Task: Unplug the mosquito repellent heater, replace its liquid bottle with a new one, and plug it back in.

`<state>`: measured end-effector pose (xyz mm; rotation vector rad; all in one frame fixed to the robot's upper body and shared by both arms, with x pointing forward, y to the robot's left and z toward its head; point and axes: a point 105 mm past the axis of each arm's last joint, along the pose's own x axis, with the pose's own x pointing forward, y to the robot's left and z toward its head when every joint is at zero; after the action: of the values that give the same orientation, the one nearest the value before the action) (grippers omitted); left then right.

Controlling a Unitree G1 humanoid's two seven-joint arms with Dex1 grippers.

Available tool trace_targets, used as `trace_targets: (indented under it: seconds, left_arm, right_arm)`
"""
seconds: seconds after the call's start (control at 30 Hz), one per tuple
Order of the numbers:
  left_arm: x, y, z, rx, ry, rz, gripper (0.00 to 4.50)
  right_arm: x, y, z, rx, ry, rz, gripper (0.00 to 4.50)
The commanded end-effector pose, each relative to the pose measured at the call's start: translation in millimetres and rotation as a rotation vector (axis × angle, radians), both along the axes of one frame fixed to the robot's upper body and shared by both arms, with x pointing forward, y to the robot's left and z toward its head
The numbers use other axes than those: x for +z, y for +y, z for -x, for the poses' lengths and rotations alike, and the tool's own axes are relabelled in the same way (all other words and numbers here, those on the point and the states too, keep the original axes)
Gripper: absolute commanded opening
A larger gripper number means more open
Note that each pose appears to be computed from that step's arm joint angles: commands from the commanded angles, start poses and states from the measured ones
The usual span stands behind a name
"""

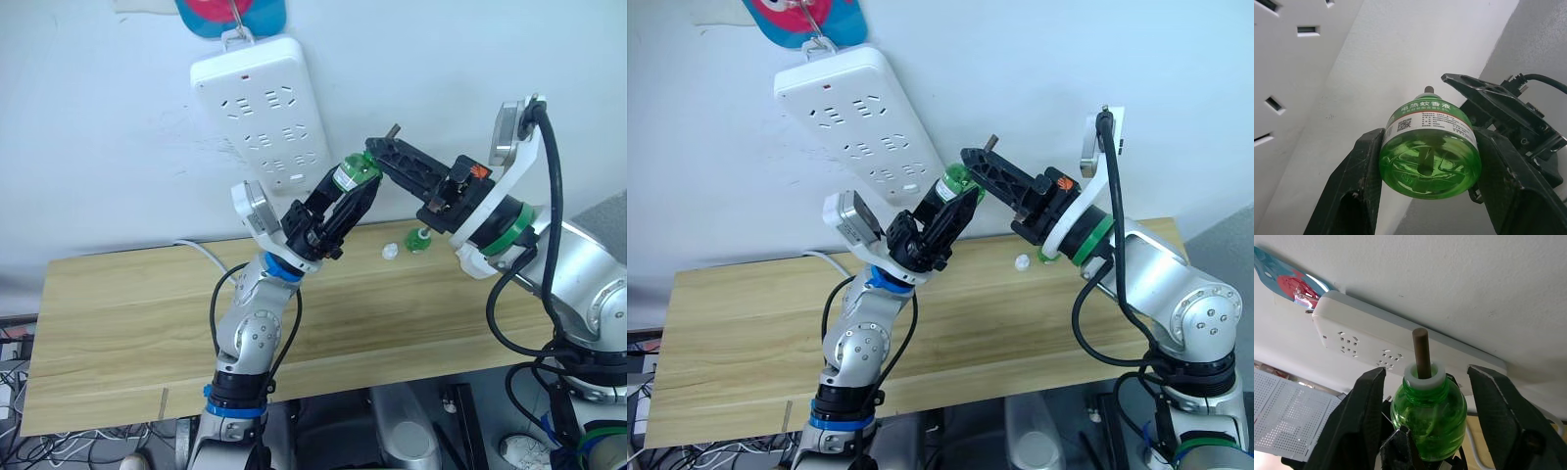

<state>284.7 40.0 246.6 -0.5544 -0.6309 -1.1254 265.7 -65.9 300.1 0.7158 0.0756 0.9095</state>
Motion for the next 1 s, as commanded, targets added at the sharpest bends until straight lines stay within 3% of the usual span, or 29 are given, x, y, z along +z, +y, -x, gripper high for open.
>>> trace_targets:
  seconds: [0.03,0.47,0.83,0.93,1.0]
  left_arm:
    - [4.3,4.8,7.8,-0.004,-0.042,0.019,2.33]
    - [-5.0,28.1,13.5,-0.007,-0.040,-0.086,2.33]
    - [-9.6,51.6,18.3,-0.013,-0.056,-0.223,2.33]
    - [-9.9,55.7,20.7,-0.017,-0.057,-0.246,2.33]
    - [-9.5,57.9,22.6,-0.019,-0.059,-0.262,2.33]
  right_arm:
    - [9.7,-2.5,5.7,0.015,-0.036,-0.016,2.78]
    - [12.1,-20.5,1.2,0.051,-0.094,0.024,2.78]
    - [-8.4,-47.2,-6.5,0.108,-0.089,0.166,2.78]
    - [-14.4,-51.2,-8.3,0.135,-0.080,0.203,3.37]
    - [-17.7,-52.1,-10.3,0.146,-0.081,0.226,4.02]
